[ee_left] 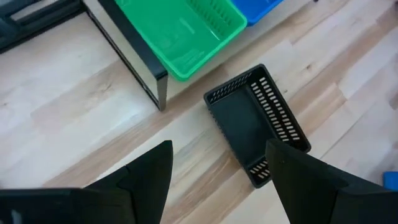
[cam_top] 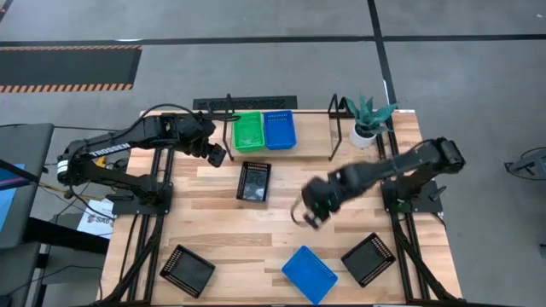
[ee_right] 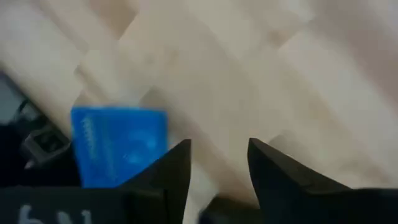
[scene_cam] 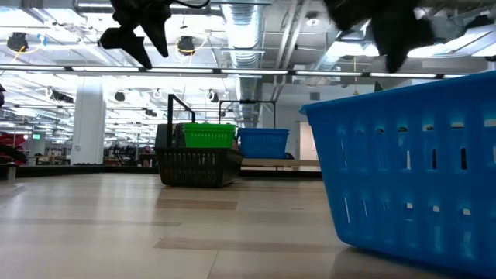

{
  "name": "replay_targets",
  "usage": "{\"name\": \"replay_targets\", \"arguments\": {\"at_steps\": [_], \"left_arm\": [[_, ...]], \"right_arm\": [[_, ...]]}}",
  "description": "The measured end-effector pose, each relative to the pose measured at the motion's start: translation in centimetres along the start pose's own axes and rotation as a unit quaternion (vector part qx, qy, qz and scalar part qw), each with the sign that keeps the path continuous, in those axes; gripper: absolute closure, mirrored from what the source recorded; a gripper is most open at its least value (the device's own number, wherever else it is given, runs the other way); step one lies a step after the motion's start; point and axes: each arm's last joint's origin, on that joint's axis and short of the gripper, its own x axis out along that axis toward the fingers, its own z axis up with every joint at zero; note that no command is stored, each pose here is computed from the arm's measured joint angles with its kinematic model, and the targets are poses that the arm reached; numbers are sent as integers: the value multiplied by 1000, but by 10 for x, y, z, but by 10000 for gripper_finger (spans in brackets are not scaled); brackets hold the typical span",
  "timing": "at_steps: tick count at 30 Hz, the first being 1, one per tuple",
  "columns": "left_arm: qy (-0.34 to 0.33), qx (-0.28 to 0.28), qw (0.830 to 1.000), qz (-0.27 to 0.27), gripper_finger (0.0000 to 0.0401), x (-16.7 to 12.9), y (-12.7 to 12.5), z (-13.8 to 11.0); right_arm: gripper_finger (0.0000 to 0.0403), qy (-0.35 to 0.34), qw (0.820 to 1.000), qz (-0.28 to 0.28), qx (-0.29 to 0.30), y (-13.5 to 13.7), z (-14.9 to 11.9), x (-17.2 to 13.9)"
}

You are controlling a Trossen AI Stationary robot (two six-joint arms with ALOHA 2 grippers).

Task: Stack baskets on shelf by color
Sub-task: Stack the blue bin on the other blue bins on the shelf

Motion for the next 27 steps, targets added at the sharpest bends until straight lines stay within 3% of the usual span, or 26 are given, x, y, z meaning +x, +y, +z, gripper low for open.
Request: {"name": "replay_targets", "arguments": {"at_steps": [7,11,15,27], "left_arm": [[10,51,998,-19,157,0,-1,0],[12,69,997,-24,157,0,-1,0],[13,80,996,-27,157,0,-2,0],[13,83,996,-25,157,0,-1,-1]], "right_arm": [[176,11,999,47,-25,36,-49,10],[156,-12,999,36,-13,45,-61,23],[153,-12,999,24,-24,55,-68,43],[153,75,995,-18,-56,65,-75,111]]}}
